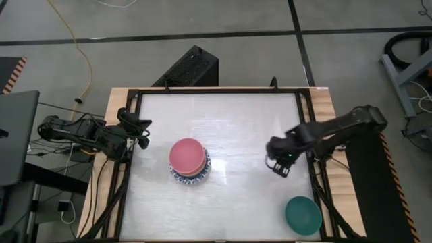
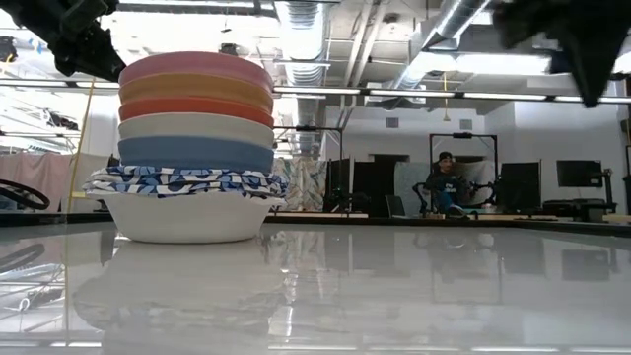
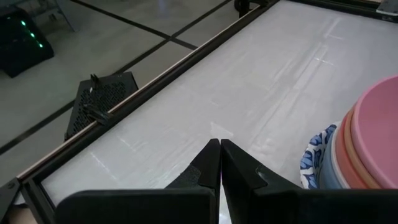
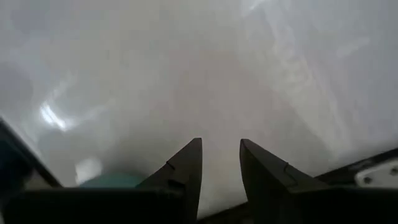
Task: Nest bowls inside each other
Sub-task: Stack the green bowl on top of the pink bowl
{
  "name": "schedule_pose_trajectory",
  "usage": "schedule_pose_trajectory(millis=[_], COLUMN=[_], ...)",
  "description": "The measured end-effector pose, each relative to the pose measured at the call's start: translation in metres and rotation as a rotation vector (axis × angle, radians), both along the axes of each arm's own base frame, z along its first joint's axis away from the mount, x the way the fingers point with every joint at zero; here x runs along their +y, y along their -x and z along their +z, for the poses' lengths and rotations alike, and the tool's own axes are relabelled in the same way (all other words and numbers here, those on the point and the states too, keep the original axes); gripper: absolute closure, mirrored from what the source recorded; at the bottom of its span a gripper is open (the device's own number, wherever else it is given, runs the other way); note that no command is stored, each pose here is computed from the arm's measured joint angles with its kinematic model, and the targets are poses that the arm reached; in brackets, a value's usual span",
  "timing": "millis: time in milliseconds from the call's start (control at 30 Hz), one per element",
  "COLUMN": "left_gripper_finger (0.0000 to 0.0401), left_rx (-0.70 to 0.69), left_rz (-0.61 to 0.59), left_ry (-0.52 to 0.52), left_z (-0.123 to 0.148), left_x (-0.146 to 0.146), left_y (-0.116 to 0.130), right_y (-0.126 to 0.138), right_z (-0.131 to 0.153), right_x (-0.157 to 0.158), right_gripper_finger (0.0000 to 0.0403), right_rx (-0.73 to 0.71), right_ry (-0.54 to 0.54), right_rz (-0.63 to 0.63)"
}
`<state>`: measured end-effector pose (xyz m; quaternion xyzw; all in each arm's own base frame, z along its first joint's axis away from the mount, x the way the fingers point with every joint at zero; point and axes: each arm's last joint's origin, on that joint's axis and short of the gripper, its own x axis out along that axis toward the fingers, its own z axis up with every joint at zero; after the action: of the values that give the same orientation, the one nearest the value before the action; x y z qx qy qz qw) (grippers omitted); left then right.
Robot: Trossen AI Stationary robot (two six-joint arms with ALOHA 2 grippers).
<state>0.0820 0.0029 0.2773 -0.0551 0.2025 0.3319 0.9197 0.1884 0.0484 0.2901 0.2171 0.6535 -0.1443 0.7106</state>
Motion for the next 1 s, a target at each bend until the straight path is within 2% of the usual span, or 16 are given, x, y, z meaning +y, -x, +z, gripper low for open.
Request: schedule_pose_trajectory(millis=[133,300,667,800,1000], left_gripper_finger=[0.0401,0.0401,0.0401,0.0401,0.0401], left_rx=[-0.003,-0.003,-0.004,-0.005,-0.012], left_rz=[0.002,0.003,0.003,0.004,0.009], left_ry=[0.003,0.003,0.004,0.004,0.012], left_z=[0.000,0.000,0.000,0.000,0.000], left_x=[0.000,0.000,0.000,0.000,0.000], left_y=[0.000,0.000,0.000,0.000,0.000], right_y=[0.030,0.053,0.075,0.079,0.084], right_z=[-0.006,-0.023,-0.048,-0.051,-0.058], right_x=[0.017,0.040,0.095,0.107,0.115], right_gripper_finger=[0.0275,0.0275,0.0270,0.0244,0.0190], right_rx=[-0.034,-0.023,-0.052,-0.093,-0.075], right_ry=[0.000,-0.002,-0.061,-0.055,-0.009], right_rz=[-0.140,-0.202,-0.074,-0.038,-0.013])
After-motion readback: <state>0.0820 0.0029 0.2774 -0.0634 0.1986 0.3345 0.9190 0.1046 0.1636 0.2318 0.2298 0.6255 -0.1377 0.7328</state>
